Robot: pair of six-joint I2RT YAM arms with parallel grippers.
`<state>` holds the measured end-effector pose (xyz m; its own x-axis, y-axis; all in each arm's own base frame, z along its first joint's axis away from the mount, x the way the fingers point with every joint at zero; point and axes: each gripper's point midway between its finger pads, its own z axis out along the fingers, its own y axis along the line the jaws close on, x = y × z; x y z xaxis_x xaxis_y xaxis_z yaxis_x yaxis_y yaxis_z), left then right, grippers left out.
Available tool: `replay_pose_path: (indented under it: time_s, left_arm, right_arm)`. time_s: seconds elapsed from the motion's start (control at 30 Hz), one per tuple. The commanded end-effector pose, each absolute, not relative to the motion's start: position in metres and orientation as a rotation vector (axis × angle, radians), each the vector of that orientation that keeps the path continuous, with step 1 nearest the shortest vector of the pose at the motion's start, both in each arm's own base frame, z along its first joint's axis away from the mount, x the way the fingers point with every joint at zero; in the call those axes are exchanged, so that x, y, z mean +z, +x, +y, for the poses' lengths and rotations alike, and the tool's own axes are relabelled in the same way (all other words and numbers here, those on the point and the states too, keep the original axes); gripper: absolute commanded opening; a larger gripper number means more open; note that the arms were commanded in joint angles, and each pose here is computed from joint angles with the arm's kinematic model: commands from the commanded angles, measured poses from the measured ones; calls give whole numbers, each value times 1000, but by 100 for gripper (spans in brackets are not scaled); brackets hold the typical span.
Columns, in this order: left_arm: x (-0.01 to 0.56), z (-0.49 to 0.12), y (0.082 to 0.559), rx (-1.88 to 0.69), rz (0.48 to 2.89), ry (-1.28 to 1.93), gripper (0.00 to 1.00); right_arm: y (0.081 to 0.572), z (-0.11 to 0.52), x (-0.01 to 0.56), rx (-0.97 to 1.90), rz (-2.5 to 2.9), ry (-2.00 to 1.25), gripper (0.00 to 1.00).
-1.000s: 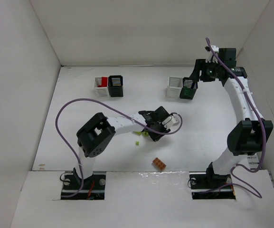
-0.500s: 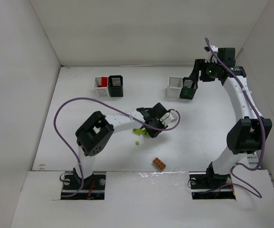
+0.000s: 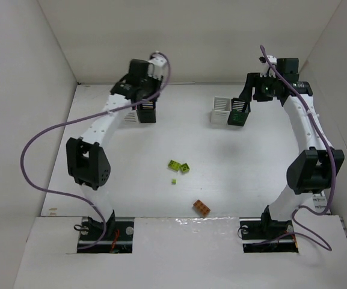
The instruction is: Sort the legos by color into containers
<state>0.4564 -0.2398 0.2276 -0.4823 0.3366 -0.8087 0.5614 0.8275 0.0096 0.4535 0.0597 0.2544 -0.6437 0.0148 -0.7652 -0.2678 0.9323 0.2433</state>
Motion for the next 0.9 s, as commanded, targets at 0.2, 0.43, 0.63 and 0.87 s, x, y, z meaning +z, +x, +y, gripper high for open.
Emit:
replay_pose_path:
  time_s: [0.2, 0.43, 0.63, 0.87]
  left_arm:
    - [223, -79, 503, -173, 2228, 238, 8]
    - [199, -67, 504, -168, 2250, 200, 8]
    - [183, -50, 513, -141, 2275, 159, 8]
    - [175, -46, 528, -137, 2280, 148, 11]
  right_arm:
    - [470, 79, 277, 441, 2179, -247, 72]
    - [469, 87, 276, 436, 2178, -275, 73]
    - [469, 85, 272, 427, 2188, -269, 73]
    - [469, 85, 272, 427, 2188, -269, 73]
